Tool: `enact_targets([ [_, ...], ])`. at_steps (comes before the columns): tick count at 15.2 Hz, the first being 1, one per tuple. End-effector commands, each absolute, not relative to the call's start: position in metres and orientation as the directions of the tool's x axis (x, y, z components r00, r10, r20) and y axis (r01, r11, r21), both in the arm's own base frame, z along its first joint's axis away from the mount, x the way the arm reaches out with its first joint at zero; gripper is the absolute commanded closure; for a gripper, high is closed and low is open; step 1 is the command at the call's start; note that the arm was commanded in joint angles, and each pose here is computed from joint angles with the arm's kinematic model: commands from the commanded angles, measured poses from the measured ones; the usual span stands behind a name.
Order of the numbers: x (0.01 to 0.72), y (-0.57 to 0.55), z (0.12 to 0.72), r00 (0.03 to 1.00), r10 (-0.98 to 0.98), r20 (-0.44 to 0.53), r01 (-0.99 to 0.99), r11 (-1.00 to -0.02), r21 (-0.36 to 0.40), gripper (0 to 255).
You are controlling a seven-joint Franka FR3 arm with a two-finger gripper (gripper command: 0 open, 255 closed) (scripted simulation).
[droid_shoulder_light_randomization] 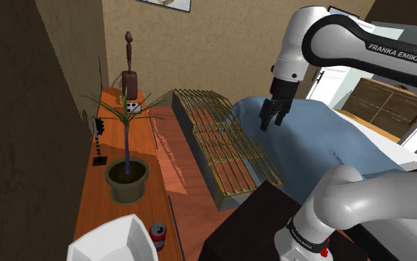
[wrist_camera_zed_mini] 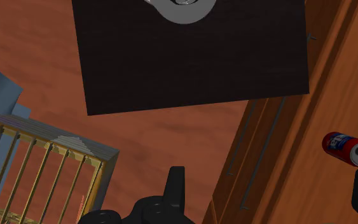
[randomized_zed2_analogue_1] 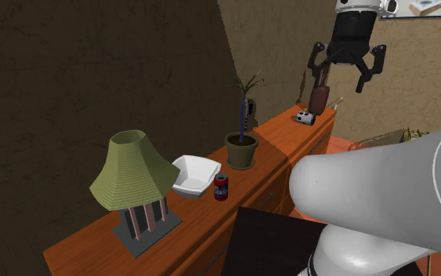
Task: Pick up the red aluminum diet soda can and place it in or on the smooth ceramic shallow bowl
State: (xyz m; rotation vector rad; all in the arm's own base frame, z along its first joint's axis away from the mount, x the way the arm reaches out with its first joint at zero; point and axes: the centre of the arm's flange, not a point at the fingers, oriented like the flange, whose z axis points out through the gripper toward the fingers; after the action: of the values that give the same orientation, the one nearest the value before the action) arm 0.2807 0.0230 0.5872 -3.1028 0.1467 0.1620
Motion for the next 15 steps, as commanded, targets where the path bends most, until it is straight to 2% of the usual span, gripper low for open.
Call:
enact_targets([
  [1, 0.281, 0.023, 0.587, 0.99, -0.092, -0.105, -0.096, -0.995, -0.026, 0],
  [15, 0.328, 0.131, 0.445, 0.996, 0.054, -0.074, 0.052, -0.998, -0.027, 0],
])
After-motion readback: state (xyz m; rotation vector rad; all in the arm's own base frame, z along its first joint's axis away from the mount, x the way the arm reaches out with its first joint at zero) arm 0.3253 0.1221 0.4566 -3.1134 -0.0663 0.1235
